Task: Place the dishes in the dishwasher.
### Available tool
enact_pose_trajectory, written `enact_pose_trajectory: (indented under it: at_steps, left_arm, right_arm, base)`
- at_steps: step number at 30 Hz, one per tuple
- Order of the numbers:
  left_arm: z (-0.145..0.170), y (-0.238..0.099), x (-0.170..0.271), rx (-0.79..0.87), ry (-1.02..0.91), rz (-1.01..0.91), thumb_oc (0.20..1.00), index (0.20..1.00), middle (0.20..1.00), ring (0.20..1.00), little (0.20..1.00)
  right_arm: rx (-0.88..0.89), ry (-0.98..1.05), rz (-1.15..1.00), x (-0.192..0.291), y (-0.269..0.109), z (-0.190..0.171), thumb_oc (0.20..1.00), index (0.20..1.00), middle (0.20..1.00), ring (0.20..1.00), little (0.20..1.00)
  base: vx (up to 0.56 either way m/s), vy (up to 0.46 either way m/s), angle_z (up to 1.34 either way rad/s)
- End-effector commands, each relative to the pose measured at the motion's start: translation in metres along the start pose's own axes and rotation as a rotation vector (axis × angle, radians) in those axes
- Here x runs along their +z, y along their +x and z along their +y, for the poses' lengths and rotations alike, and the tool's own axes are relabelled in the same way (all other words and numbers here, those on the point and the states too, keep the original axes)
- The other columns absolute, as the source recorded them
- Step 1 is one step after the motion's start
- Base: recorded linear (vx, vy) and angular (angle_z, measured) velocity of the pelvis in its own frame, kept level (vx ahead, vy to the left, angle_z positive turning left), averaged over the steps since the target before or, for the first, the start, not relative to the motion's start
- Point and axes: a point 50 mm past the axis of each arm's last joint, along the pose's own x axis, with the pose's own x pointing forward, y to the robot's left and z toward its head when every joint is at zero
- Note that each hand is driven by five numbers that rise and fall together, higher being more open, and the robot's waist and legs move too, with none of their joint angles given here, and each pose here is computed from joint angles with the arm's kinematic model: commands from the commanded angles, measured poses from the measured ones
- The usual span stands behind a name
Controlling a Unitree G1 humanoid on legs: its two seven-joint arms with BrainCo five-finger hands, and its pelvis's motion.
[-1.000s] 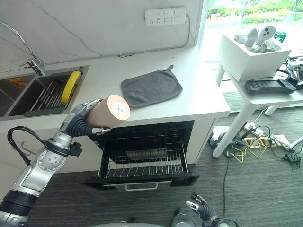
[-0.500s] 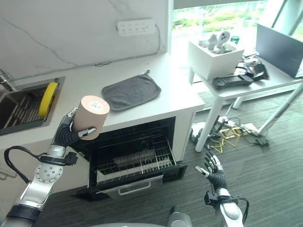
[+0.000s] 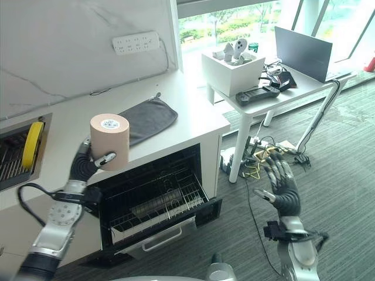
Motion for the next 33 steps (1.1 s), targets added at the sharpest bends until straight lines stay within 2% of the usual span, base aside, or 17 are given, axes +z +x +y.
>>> enact_pose_trajectory:
  at_steps: [1,4,11,20,24,33]
  left_arm:
    - [0.009,0.015,0.010,-0.046,-0.012,-0.039,0.200,0.200,0.200,0.200,0.200]
    - [-0.002,0.016,0.007,-0.068,-0.042,-0.028,0.200,0.200,0.200,0.200,0.200]
    - [-0.011,0.021,0.043,-0.071,0.152,-0.232,0.200,0.200,0.200,0.200,0.200]
    - [-0.010,0.026,0.067,-0.083,0.282,-0.337,0.200,0.200,0.200,0.200,0.200]
    - [-0.011,0.026,0.072,-0.104,0.397,-0.377,0.200,0.200,0.200,0.200,0.200]
    - [-0.024,0.033,0.074,-0.150,0.486,-0.425,0.200,0.200,0.200,0.200,0.200]
  right_arm:
    - [0.130,0.069,-0.070,0.010,0.016,0.013,1.000,1.000,1.000,1.000,1.000]
    - [0.204,0.117,-0.061,0.011,0.028,0.029,1.000,1.000,1.000,1.000,1.000]
    - [0.303,0.147,-0.122,0.028,0.053,0.059,1.000,1.000,1.000,1.000,1.000]
    - [0.316,0.092,-0.102,0.038,0.075,0.069,1.000,1.000,1.000,1.000,1.000]
    - [0.336,0.177,-0.078,0.040,0.084,0.069,1.000,1.000,1.000,1.000,1.000]
    - [0.445,0.198,-0.033,0.039,0.097,0.089,1.000,1.000,1.000,1.000,1.000]
  base:
    - [-0.03,-0.055,0.04]
    - [-0.02,-0.050,0.07]
    - [-0.01,-0.049,0.16]
    - [-0.01,-0.031,0.19]
    - [0.01,-0.020,0.14]
    - [0.01,-0.001,0.14]
